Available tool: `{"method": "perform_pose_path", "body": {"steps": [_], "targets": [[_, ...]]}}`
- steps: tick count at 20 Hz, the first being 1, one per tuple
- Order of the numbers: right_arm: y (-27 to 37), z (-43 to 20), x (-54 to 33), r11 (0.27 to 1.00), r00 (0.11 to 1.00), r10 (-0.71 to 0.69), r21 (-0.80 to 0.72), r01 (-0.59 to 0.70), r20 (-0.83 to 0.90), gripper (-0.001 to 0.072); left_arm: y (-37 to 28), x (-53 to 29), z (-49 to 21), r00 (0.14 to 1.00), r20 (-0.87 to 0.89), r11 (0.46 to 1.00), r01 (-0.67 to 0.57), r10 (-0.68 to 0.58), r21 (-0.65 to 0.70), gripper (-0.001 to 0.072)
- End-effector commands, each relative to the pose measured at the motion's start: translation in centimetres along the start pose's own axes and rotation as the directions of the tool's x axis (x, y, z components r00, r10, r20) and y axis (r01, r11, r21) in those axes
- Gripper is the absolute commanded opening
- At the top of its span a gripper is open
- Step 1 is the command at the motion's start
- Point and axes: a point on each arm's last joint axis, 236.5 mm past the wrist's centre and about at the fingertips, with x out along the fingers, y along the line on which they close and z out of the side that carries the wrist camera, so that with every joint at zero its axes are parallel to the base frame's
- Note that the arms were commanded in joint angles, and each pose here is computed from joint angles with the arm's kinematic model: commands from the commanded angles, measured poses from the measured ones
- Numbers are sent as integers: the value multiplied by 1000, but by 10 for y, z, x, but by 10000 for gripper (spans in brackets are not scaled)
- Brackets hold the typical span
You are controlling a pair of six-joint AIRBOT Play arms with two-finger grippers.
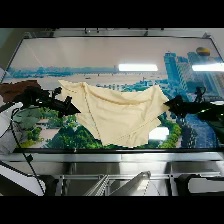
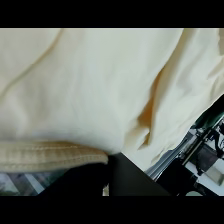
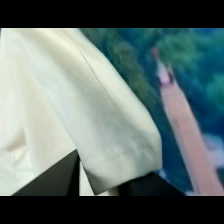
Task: Fold the shirts.
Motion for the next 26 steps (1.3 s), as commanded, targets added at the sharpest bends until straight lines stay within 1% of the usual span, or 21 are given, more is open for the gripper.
{"method": "perform_pose_path", "body": {"steps": [1,2,4,5,7,8,9,10,11,12,13,14,16,17,18,19,20,21,22,24,26], "targets": [[40,-3,22,996,997,75,-45,-76,-33,88,-1,-1,1,1000,4,1000,3,-3,28,15],[57,-7,23,991,992,111,-70,-115,-60,17,-4,-3,1,1000,0,999,8,-8,51,15],[110,-17,8,950,956,265,-134,-282,-128,16,-23,-18,-4,999,-23,991,28,-25,128,15],[144,-18,-12,908,921,367,-163,-386,-134,16,-41,-35,-9,999,-25,982,39,-35,187,15],[213,-5,-82,780,815,576,-258,-570,-59,16,-85,-85,-17,999,27,945,32,-43,325,15],[246,2,-129,701,744,669,-335,-629,3,15,-111,-119,-23,995,92,915,6,-47,404,15],[276,8,-186,620,656,750,-430,-657,79,16,-136,-155,-33,985,164,877,-35,-51,478,16],[300,7,-247,547,563,812,-537,-642,154,16,-163,-196,-48,965,256,828,-99,-56,551,16],[316,1,-301,503,481,848,-623,-599,222,16,-187,-234,-67,936,347,776,-174,-61,606,16],[328,-11,-350,477,409,868,-703,-528,282,16,-212,-274,-92,888,454,712,-274,-70,646,16],[336,-29,-393,472,350,873,-771,-428,341,16,-233,-309,-116,824,560,657,-377,-85,653,17],[342,-50,-426,483,303,867,-818,-312,397,16,-256,-344,-145,732,672,593,-494,-110,636,18],[351,-87,-469,520,210,843,-851,-77,496,16,-291,-397,-200,519,839,496,-691,-166,526,20],[354,-101,-481,547,166,825,-837,2,540,16,-299,-411,-225,431,885,462,-758,-174,460,20],[357,-111,-488,572,132,807,-817,70,576,16,-301,-417,-242,379,910,441,-796,-170,414,20],[359,-119,-487,590,123,792,-801,98,599,16,-303,-414,-252,361,917,437,-807,-170,398,20],[359,-125,-479,600,148,778,-792,112,610,16,-303,-406,-256,373,911,429,-804,-173,411,21],[356,-125,-468,616,189,754,-777,129,629,16,-301,-394,-254,419,890,410,-791,-178,454,20],[345,-119,-454,652,245,705,-744,146,666,16,-298,-376,-246,492,851,403,-752,-184,522,20],[304,-95,-423,765,367,550,-629,139,750,16,-291,-328,-229,680,714,376,-626,-167,684,20],[256,-76,-384,850,493,426,-523,70,759,17,-282,-273,-211,844,523,360,-454,-118,815,20]]}}
